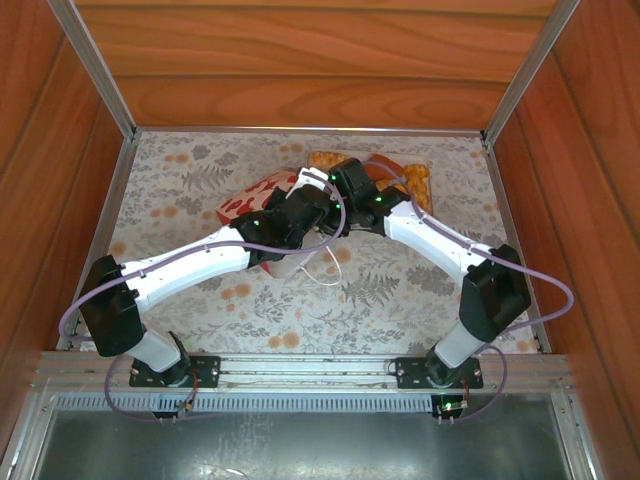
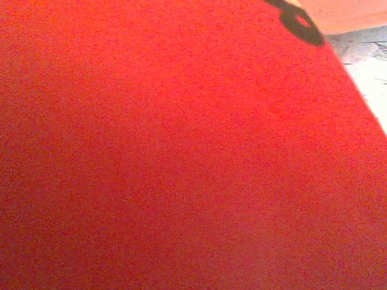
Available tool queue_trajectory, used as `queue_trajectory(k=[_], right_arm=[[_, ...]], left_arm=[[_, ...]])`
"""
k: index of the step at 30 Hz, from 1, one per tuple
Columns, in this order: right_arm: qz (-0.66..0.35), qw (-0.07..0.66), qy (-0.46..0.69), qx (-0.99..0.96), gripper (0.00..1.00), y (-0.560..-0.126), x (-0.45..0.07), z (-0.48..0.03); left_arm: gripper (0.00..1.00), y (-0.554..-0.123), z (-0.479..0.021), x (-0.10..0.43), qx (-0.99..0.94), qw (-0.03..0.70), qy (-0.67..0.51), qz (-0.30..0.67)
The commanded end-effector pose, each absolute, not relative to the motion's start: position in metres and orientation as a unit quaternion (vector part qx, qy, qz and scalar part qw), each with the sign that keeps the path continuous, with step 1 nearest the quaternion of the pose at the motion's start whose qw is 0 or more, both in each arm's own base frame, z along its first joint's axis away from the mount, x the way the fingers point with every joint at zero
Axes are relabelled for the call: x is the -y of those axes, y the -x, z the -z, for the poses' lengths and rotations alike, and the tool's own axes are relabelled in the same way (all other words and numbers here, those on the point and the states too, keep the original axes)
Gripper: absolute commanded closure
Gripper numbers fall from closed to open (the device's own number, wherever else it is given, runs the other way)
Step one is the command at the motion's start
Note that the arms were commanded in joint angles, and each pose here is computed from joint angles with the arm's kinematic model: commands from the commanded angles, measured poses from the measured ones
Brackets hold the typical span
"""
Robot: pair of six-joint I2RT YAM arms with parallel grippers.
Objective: Take the fake bread out of the paper bag
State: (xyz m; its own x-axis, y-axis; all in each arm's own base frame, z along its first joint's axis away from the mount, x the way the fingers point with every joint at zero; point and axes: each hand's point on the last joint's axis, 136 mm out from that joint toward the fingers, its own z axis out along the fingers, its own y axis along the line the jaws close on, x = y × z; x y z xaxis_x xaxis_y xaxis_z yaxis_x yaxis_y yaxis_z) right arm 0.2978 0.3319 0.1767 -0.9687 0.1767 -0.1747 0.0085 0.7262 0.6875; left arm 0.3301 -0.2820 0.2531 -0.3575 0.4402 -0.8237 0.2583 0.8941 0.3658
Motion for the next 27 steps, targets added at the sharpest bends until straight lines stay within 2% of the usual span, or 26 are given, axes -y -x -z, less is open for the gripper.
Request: queue_trajectory(k=[1,6,14,16,20,27], right_arm=[[-0.414,0.141,-0.029,-0.899,0.49,-0.308,-0.349,-0.206],[-0.415,0.157,-0.025,-0.896,0.49,-0.311,-0.348,-0.210],[-0.410,0.136,-0.027,-0.901,0.48,-0.310,-0.351,-0.197],[-0.410,0.135,-0.025,-0.902,0.51,-0.309,-0.351,-0.197],[-0.411,0.140,-0.020,-0.901,0.71,-0.307,-0.350,-0.202],[-0.399,0.158,-0.009,-0.903,0.78,-0.298,-0.337,-0.220]], left_arm=[[1.00,-0.326,-0.252,0.288,-0.819,0.527,-0.213,-0.073],[1.00,-0.326,-0.251,0.288,-0.820,0.526,-0.214,-0.073],[1.00,-0.325,-0.254,0.286,-0.819,0.529,-0.211,-0.074],[1.00,-0.325,-0.254,0.286,-0.819,0.529,-0.210,-0.074],[1.00,-0.327,-0.253,0.284,-0.818,0.529,-0.209,-0.082],[1.00,-0.335,-0.252,0.276,-0.819,0.530,-0.196,-0.101]])
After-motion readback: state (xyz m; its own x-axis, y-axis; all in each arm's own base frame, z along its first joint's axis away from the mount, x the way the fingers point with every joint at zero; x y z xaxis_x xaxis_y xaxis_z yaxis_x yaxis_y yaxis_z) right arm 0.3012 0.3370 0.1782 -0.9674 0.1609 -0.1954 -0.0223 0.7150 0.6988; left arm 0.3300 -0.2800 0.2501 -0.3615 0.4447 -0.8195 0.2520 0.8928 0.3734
